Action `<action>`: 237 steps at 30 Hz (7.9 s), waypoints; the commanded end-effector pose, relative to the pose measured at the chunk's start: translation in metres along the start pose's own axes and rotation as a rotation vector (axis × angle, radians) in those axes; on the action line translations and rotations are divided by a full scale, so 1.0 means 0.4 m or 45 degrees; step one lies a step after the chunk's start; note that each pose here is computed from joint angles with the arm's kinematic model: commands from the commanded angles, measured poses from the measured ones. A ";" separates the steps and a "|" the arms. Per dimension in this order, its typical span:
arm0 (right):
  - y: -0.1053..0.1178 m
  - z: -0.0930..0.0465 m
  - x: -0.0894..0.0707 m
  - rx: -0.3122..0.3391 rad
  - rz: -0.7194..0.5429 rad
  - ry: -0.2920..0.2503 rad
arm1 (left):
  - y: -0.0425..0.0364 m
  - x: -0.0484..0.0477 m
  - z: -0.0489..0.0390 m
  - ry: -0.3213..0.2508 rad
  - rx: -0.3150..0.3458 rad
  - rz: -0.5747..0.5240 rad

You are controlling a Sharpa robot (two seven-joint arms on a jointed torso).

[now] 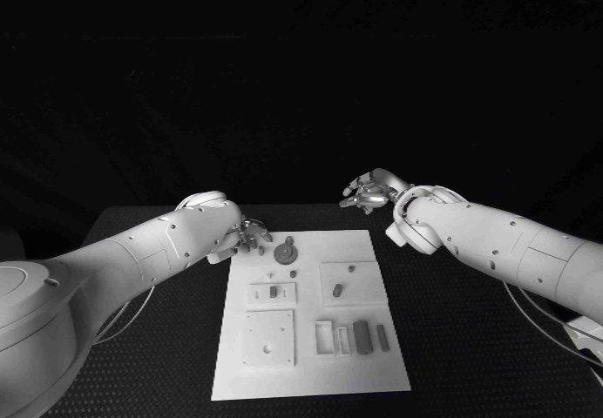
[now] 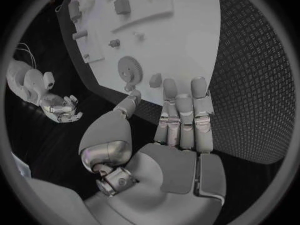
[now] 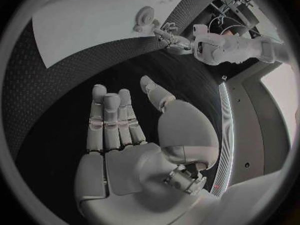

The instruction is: Assemble the parts on the task board

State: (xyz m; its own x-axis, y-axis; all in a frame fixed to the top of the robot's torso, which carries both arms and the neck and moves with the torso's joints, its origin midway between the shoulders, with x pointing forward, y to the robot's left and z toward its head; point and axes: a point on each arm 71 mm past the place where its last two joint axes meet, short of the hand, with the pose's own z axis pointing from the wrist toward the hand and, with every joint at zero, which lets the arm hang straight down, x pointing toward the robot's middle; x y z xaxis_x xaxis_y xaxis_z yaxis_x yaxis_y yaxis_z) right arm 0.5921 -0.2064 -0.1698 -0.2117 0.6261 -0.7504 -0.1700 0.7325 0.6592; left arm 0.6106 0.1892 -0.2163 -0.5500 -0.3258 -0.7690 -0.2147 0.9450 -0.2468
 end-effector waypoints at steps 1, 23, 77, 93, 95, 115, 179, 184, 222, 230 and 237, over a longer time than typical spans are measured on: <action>0.002 0.000 0.001 -0.009 -0.008 0.006 | 0.003 0.001 0.000 0.019 -0.005 0.018; 0.001 0.001 0.002 -0.003 -0.006 0.012 | 0.012 0.012 0.001 0.133 0.010 -0.007; -0.003 0.001 -0.001 0.001 -0.007 0.012 | 0.030 0.005 -0.001 0.147 0.058 -0.218; -0.020 -0.003 -0.015 0.019 -0.007 0.000 | 0.055 -0.026 -0.101 0.171 0.137 -0.287; -0.022 -0.003 -0.016 0.019 -0.002 -0.002 | 0.061 -0.022 -0.120 0.170 0.147 -0.283; -0.025 -0.002 -0.020 0.015 -0.003 -0.012 | 0.097 0.089 -0.187 0.136 0.129 -0.100; -0.024 -0.004 -0.015 0.002 0.013 0.031 | 0.095 0.194 -0.164 0.192 0.116 0.068; -0.024 -0.004 -0.016 0.002 0.013 0.031 | 0.099 0.193 -0.163 0.198 0.112 0.077; -0.024 -0.004 -0.015 0.001 0.013 0.036 | 0.063 0.208 -0.160 0.235 0.123 0.169; -0.022 -0.003 -0.013 0.000 0.013 0.039 | 0.037 0.223 -0.159 0.253 0.137 0.212; -0.022 -0.003 -0.012 -0.001 0.014 0.041 | 0.037 0.228 -0.159 0.264 0.130 0.221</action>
State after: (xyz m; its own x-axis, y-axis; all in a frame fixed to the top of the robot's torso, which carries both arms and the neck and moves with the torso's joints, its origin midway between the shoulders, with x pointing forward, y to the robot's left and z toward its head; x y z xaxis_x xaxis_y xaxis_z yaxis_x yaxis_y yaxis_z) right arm 0.5939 -0.2179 -0.1718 -0.2318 0.6278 -0.7430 -0.1577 0.7295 0.6656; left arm 0.5130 0.1794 -0.2452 -0.6871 -0.1790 -0.7042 -0.0598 0.9798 -0.1907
